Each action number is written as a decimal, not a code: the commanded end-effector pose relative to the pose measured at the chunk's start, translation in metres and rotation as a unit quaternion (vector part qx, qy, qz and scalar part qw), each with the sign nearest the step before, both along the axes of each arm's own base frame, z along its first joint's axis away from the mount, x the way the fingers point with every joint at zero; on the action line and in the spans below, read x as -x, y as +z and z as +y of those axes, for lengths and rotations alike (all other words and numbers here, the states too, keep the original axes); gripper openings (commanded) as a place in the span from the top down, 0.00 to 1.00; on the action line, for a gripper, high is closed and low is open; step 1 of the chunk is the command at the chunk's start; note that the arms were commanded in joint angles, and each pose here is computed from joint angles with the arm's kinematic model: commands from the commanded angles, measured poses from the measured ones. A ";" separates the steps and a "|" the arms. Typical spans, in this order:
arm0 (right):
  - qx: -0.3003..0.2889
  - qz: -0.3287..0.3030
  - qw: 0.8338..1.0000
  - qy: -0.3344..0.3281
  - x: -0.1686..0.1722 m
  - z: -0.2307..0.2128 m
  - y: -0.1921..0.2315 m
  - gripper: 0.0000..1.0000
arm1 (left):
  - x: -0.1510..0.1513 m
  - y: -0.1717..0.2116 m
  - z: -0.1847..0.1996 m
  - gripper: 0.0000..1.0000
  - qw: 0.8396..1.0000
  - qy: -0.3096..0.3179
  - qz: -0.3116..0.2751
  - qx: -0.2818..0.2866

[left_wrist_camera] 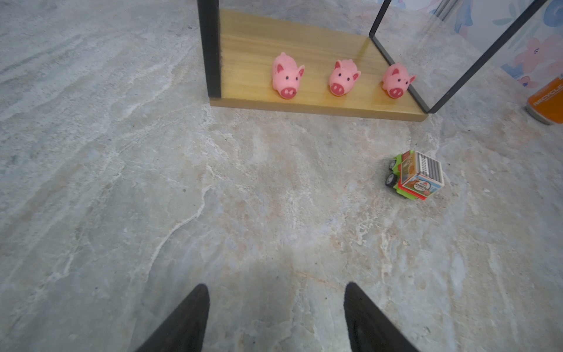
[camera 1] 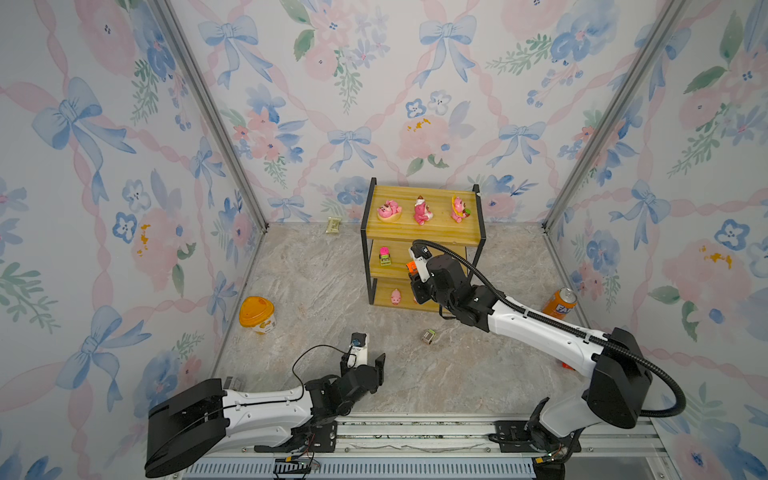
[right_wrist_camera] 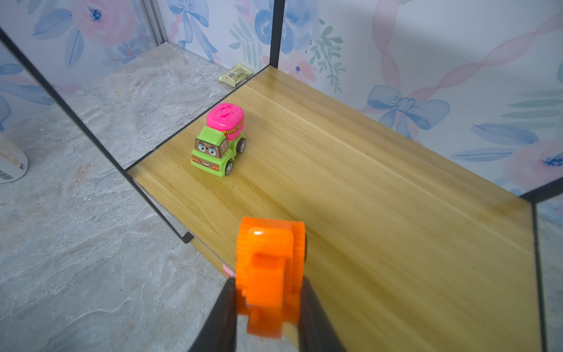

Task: Place and organize the plastic toys onto the shelf
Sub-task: 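Lower the orange bulldozer onto the middle shelf with the right gripper, then open the right gripper and release the bulldozer on the middle shelf, then withdraw the right gripper down toward the striped-box truck while the left arm advances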

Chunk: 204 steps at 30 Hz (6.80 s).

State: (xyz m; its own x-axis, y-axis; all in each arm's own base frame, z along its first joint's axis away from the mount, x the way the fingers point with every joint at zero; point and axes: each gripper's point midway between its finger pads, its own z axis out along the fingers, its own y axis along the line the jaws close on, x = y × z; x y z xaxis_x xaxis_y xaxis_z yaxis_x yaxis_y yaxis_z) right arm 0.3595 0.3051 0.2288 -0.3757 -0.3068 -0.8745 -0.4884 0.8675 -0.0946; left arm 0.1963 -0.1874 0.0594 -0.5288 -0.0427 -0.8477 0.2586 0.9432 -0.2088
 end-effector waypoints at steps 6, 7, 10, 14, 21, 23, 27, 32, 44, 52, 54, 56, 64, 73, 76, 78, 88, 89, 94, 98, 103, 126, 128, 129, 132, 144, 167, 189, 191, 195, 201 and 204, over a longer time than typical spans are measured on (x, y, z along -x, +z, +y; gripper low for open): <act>-0.008 -0.022 0.999 -0.049 -0.017 -0.009 -0.007 0.78 | -0.001 -0.003 0.004 0.29 1.000 0.004 -0.001 -0.003; -0.009 -0.022 0.998 -0.051 -0.017 -0.010 -0.008 0.78 | -0.001 -0.003 0.004 0.29 1.000 0.005 0.000 -0.003; -0.013 -0.022 0.998 -0.055 -0.017 -0.010 -0.014 0.78 | -0.001 -0.004 0.004 0.29 1.000 0.006 0.001 -0.004; -0.017 -0.021 0.998 -0.061 -0.019 -0.011 -0.021 0.78 | -0.001 -0.005 0.004 0.29 1.000 0.006 0.002 -0.005; -0.022 -0.029 0.997 -0.072 -0.021 -0.014 -0.026 0.78 | -0.001 -0.007 0.004 0.29 1.000 0.007 0.005 -0.009; -0.026 -0.031 0.996 -0.078 -0.023 -0.016 -0.026 0.78 | -0.001 -0.006 0.003 0.29 1.000 0.007 0.005 -0.007; -0.032 -0.035 0.995 -0.082 -0.025 -0.019 -0.027 0.79 | -0.002 -0.007 0.002 0.29 1.000 0.008 0.005 -0.011; -0.037 -0.036 0.995 -0.087 -0.027 -0.020 -0.027 0.79 | -0.002 -0.006 0.001 0.29 1.000 0.006 0.006 -0.012; -0.037 -0.033 0.995 -0.088 -0.037 -0.015 -0.031 0.79 | -0.002 -0.006 0.002 0.29 1.000 0.007 0.005 -0.010; -0.048 -0.036 0.995 -0.085 -0.041 -0.012 -0.026 0.79 | -0.002 -0.007 0.003 0.29 1.000 0.010 0.005 -0.011; -0.042 -0.029 0.995 -0.085 -0.043 -0.010 -0.036 0.79 | -0.002 -0.007 0.003 0.29 1.000 0.010 0.004 -0.011; -0.045 -0.027 0.995 -0.084 -0.045 -0.009 -0.037 0.79 | -0.002 -0.007 0.004 0.29 1.000 0.011 0.004 -0.012; -0.050 -0.025 0.996 -0.073 -0.051 -0.005 -0.041 0.79 | -0.002 -0.008 0.006 0.29 1.000 0.014 0.005 -0.012; -0.052 -0.020 0.996 -0.072 -0.051 -0.014 -0.045 0.76 | -0.002 -0.009 0.007 0.29 1.000 0.016 0.005 -0.012; -0.051 -0.018 0.996 -0.074 -0.051 -0.018 -0.045 0.73 | -0.002 -0.009 0.006 0.29 1.000 0.016 0.005 -0.011; -0.051 -0.016 0.996 -0.073 -0.051 -0.020 -0.045 0.71 | -0.002 -0.009 0.007 0.29 1.000 0.017 0.005 -0.012; -0.046 0.000 0.998 -0.053 -0.050 -0.018 -0.052 0.69 | -0.003 -0.008 0.007 0.29 1.000 0.018 0.004 -0.011; -0.046 0.002 0.998 -0.051 -0.050 -0.017 -0.053 0.69 | -0.002 -0.009 0.007 0.29 1.000 0.018 0.005 -0.011; -0.050 0.013 0.998 -0.036 -0.049 -0.009 -0.057 0.69 | -0.002 -0.009 0.007 0.29 1.000 0.018 0.005 -0.010; -0.053 0.017 0.998 -0.027 -0.048 -0.005 -0.058 0.69 | -0.002 -0.009 0.009 0.29 1.000 0.019 0.004 -0.010; -0.054 0.019 0.998 -0.021 -0.048 -0.001 -0.057 0.68 | -0.002 -0.008 0.009 0.29 1.000 0.020 0.001 -0.007; -0.041 0.015 0.999 -0.027 -0.043 -0.008 -0.057 0.43 | -0.002 -0.008 0.011 0.29 1.000 0.021 0.002 -0.007; -0.041 0.013 0.999 -0.027 -0.040 -0.010 -0.056 0.42 | -0.002 -0.008 0.011 0.29 1.000 0.021 0.001 -0.007; -0.041 0.010 0.999 -0.027 -0.039 -0.010 -0.054 0.41 | -0.002 -0.008 0.010 0.29 1.000 0.022 0.001 -0.006; -0.030 0.011 0.999 -0.027 -0.035 -0.011 -0.057 0.39 | -0.002 -0.008 0.011 0.29 1.000 0.021 0.001 -0.007; -0.009 0.003 1.000 -0.027 -0.006 -0.030 -0.037 0.34 | -0.002 -0.008 0.009 0.29 1.000 0.020 0.003 -0.008; 0.006 0.120 0.992 0.022 0.130 -0.074 -0.062 0.34 | -0.013 -0.005 -0.018 0.35 0.999 0.010 0.004 -0.042; 0.047 0.209 0.968 -0.135 0.112 -0.116 -0.169 0.62 | -0.010 -0.002 -0.132 0.43 0.990 -0.139 0.017 -0.027; 0.057 0.209 0.967 -0.133 0.107 -0.114 -0.173 0.62 | -0.009 -0.003 -0.139 0.43 0.989 -0.147 0.019 -0.026; 0.062 0.208 0.966 -0.137 0.099 -0.114 -0.178 0.62 | -0.007 -0.004 -0.147 0.43 0.988 -0.153 0.021 -0.018; 0.060 0.204 0.966 -0.144 0.086 -0.119 -0.181 0.62 | -0.010 -0.004 -0.151 0.43 0.988 -0.150 0.019 -0.019; 0.058 0.204 0.968 -0.138 0.079 -0.117 -0.179 0.62 | -0.012 -0.005 -0.150 0.43 0.989 -0.143 0.017 -0.021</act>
